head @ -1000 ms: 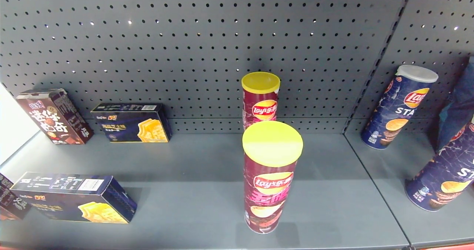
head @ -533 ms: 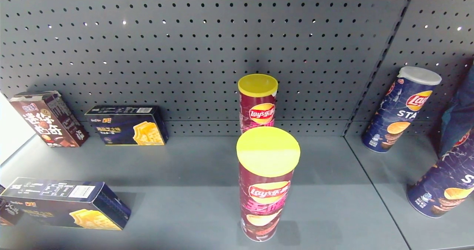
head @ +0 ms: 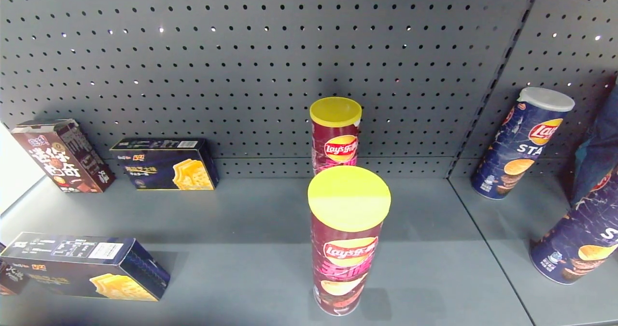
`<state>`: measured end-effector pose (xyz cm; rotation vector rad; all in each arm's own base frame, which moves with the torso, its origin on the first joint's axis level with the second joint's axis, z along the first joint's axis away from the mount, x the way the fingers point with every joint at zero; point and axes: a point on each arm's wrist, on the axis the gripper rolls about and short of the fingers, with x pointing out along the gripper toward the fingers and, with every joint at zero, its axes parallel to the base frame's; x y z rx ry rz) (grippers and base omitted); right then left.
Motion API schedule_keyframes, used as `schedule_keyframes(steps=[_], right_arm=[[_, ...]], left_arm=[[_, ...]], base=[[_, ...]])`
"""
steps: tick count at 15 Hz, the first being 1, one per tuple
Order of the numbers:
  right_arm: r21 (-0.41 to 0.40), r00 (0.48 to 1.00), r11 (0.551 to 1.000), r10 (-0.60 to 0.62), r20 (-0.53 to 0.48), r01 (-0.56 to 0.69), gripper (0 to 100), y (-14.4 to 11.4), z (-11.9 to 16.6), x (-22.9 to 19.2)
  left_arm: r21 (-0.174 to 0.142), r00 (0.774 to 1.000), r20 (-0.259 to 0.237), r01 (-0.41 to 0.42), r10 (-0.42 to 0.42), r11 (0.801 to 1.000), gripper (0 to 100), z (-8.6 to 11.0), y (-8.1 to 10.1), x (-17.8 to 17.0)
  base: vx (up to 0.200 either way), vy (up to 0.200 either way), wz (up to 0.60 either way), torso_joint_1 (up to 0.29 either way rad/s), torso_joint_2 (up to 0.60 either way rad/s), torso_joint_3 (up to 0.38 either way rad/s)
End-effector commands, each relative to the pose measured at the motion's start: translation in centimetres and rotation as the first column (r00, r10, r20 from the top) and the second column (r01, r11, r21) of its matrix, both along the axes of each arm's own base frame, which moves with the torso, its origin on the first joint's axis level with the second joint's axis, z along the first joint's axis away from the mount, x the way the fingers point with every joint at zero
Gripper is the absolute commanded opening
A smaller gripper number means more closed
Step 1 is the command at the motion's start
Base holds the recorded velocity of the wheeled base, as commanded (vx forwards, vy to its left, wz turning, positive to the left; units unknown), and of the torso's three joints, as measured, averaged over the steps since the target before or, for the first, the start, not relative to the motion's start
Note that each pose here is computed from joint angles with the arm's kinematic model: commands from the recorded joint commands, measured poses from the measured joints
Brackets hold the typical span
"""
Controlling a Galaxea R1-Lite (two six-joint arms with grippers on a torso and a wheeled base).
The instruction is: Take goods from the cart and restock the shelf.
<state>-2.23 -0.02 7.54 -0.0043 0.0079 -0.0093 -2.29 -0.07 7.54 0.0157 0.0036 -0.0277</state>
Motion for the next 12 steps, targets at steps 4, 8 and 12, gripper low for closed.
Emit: schedule_keyframes(steps=[4,8,12], right_arm=[[-0.002,1.0,1.0,0.0,0.0,0.0,100,0.0,0.0,0.0],[-0.002,1.0,1.0,0.0,-0.001,0.0,100,0.0,0.01,0.01],[0.0,1.0,1.0,0.0,-0.001,0.0,100,0.0,0.01,0.01]], left_arm=[[0.003,1.0,-0.001,0.001,-0.001,1.0,100,0.0,0.0,0.01],[0.006,1.0,-0.001,0.006,-0.006,1.0,100,0.0,-0.01,0.01],[0.004,1.0,-0.001,0.003,-0.003,1.0,100,0.0,-0.01,0.01]], base=[[0.0,0.0,0.0,0.0,0.0,0.0],[0.0,0.0,0.0,0.0,0.0,0.0],[0.0,0.0,0.0,0.0,0.0,0.0]])
